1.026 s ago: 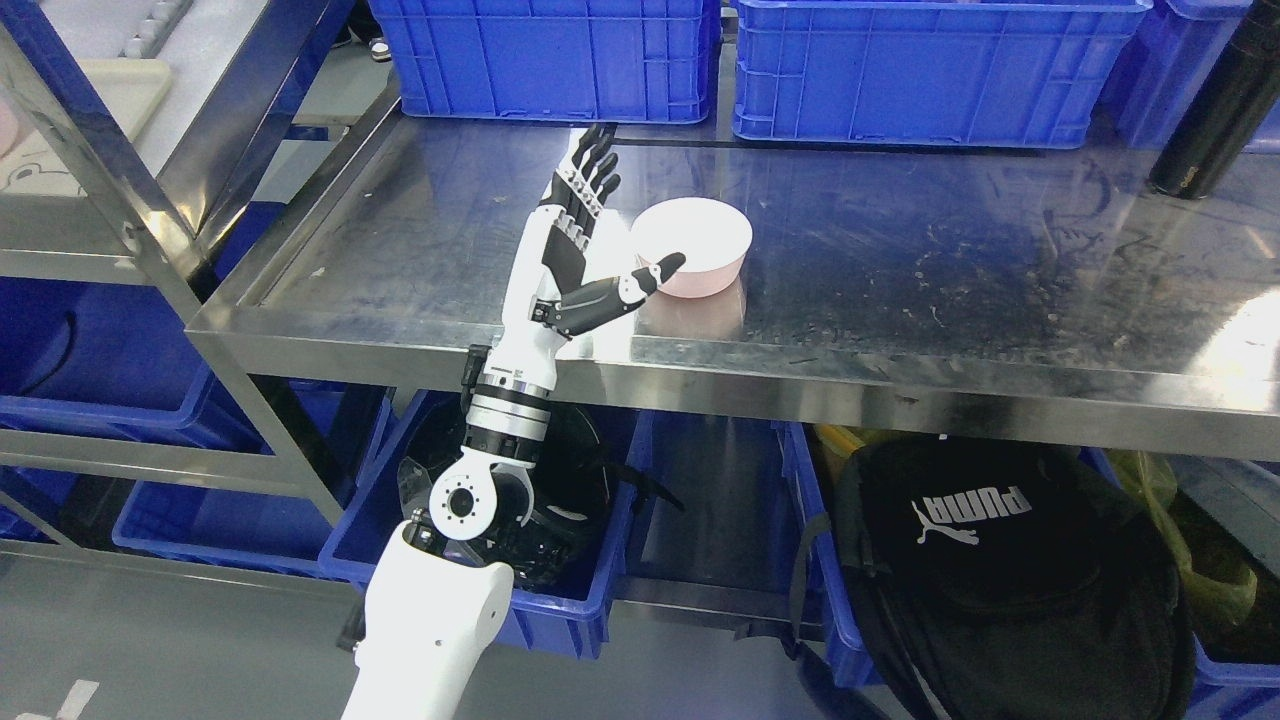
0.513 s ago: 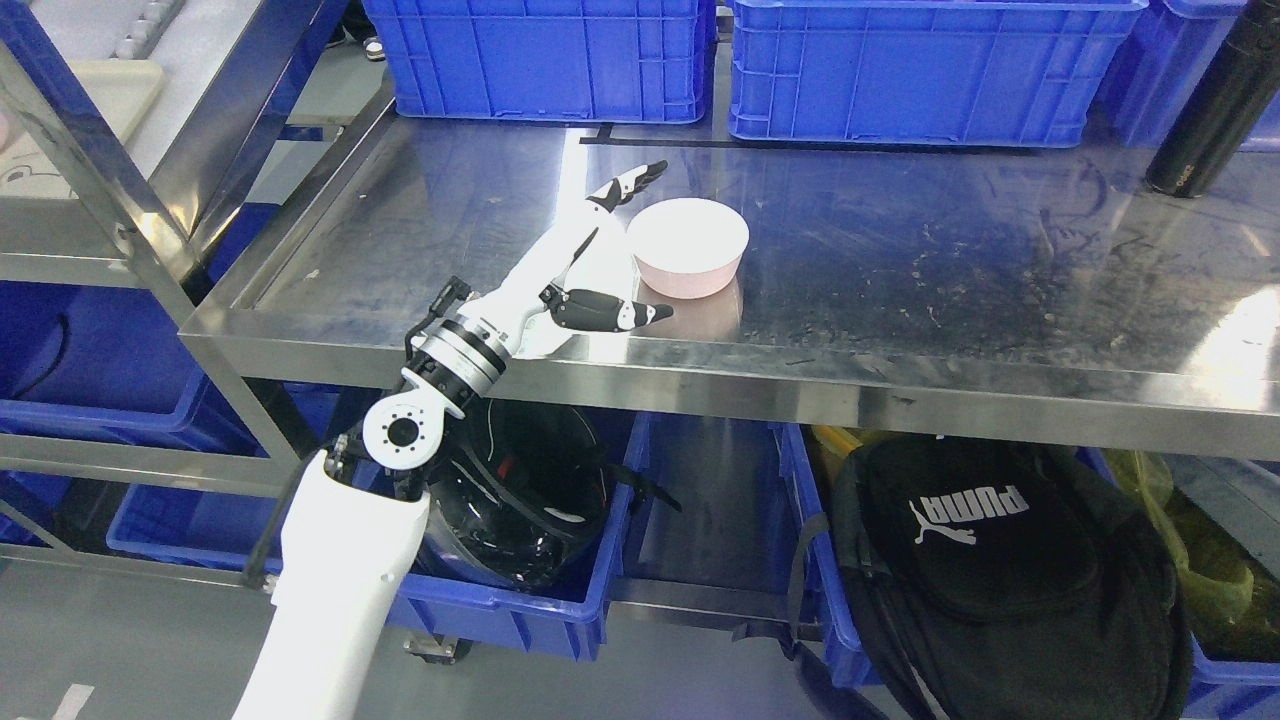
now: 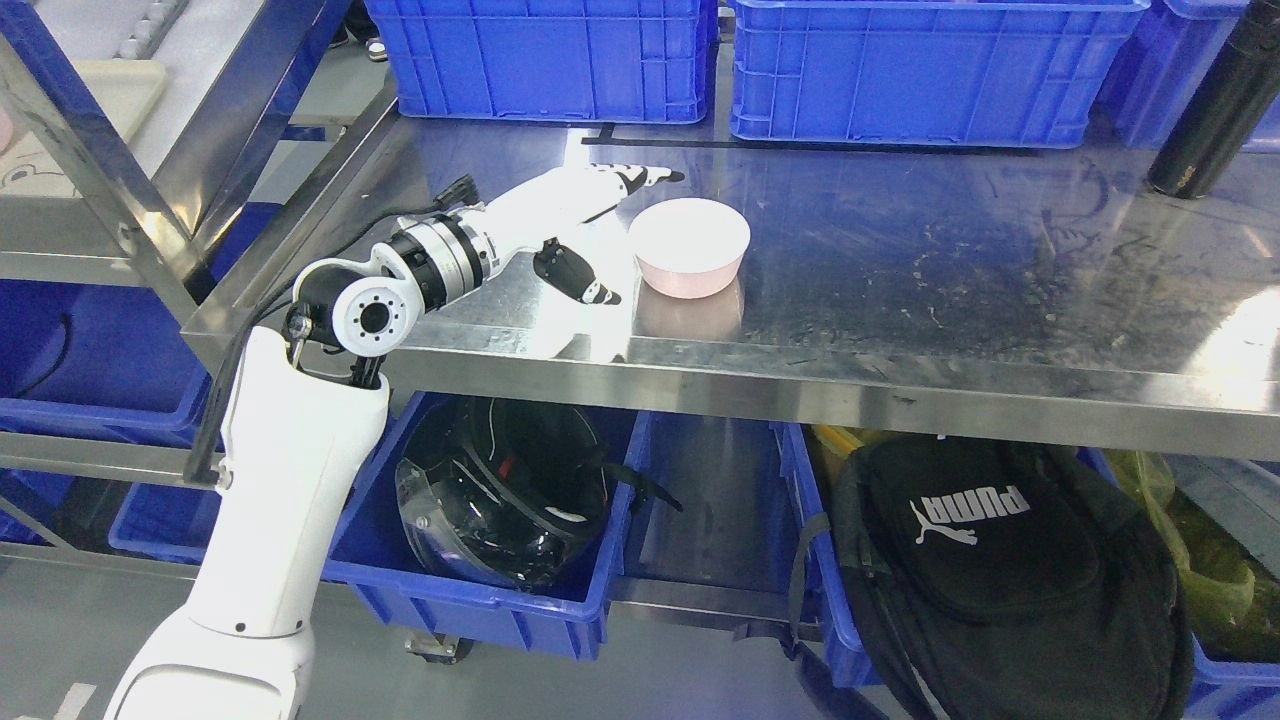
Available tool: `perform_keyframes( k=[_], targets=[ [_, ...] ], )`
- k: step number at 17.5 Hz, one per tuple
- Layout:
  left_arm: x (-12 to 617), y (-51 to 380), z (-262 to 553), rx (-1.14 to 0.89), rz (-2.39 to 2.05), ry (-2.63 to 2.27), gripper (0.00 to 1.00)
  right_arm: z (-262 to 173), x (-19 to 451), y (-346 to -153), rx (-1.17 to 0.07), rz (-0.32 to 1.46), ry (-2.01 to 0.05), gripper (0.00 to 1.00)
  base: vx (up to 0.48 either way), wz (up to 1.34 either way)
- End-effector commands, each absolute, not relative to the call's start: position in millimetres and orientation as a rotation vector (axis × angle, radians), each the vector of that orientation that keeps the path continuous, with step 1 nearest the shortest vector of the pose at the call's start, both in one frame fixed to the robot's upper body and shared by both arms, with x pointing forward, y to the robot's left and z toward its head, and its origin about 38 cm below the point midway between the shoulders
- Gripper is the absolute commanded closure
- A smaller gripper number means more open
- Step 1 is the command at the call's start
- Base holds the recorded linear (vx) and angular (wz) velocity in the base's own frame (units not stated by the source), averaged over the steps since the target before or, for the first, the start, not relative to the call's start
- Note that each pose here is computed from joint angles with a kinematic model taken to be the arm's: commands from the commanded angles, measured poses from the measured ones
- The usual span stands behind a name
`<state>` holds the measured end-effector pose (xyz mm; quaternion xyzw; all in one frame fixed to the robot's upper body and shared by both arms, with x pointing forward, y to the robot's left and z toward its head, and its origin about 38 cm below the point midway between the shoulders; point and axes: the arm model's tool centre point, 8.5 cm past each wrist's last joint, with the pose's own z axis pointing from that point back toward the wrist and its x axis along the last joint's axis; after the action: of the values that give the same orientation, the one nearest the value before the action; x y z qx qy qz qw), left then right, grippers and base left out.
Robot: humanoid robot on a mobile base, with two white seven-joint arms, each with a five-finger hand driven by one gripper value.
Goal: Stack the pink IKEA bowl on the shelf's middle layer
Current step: 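Reach the left hand to the near rim of the pink bowl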
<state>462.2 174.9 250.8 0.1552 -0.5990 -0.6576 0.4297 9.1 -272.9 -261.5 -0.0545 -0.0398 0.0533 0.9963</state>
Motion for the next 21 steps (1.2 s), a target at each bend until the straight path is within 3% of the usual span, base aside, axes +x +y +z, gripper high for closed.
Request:
perform_keyframes(
  k=[1,4,14,21],
  targets=[
    [468,153,252,0.579,-1.795,-1.338,0.02,-261,0,-283.8,-0.125,0.108,-0.073,0.00,0.000,0.00],
    [466,116,241,0.526,-1.833,-1.346,0.06,-261,0,-283.8,-0.125,0.108,-0.073,0.00,0.000,0.00],
    [487,99,209,0.421,-1.791,-1.296,0.14,-261,0,-283.8,-0.125,0.108,-0.073,0.00,0.000,0.00],
    [500,92,204,0.379,-1.811,-1.287,0.34,-261,0,-283.8,-0.125,0.108,-0.073,0.00,0.000,0.00]
  ],
)
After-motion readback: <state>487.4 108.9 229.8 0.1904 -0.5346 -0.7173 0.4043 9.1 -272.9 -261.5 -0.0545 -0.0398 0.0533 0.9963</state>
